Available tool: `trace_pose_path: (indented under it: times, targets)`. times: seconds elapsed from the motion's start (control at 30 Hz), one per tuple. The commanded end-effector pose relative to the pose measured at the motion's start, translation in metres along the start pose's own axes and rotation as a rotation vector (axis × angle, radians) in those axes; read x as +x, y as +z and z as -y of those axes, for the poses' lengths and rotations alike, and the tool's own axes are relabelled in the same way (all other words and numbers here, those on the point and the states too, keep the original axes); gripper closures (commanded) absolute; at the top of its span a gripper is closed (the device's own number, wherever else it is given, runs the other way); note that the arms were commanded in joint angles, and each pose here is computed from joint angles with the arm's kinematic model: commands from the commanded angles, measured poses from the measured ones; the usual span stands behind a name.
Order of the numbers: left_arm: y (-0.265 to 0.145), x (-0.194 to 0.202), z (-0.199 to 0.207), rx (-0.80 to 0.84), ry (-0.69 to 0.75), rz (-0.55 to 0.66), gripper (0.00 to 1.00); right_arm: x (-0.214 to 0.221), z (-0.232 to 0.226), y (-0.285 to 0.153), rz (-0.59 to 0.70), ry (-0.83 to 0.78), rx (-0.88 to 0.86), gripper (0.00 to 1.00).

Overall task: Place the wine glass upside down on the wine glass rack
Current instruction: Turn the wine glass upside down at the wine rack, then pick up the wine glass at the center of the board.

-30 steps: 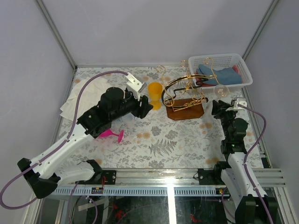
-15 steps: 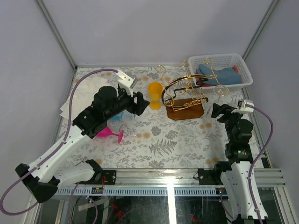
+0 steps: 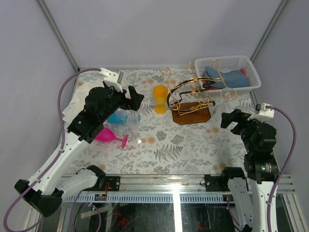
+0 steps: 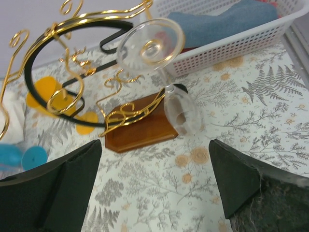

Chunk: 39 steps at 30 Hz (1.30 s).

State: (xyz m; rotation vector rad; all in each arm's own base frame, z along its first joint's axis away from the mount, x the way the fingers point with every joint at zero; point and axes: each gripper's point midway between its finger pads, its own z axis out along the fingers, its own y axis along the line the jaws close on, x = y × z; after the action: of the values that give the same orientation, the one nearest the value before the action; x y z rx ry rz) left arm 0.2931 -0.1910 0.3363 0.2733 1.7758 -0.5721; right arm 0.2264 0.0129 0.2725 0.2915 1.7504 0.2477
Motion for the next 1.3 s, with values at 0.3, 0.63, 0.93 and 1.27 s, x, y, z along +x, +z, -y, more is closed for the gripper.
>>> trace_pose_path:
  times: [0.3, 0.63, 0.93, 1.27]
  targets:
    - [-0.024, -0.027, -0.041, -0.205, -0.057, 0.097, 0.0, -0.026, -0.062, -0.056, -0.206, -0.183, -0.295, 0.01]
    - [-0.075, -0.013, -0.065, -0.347, -0.059, 0.088, 0.0, -0.05, -0.119, -0.046, -0.331, -0.271, -0.506, 0.01]
    - [-0.108, 0.004, -0.077, -0.404, -0.112, 0.116, 0.0, -0.051, -0.18, -0.031, -0.387, -0.321, -0.667, 0.01]
    - [-0.132, 0.01, -0.081, -0.424, -0.128, 0.159, 0.0, 0.004, -0.3, -0.037, -0.371, -0.485, -0.836, 0.01]
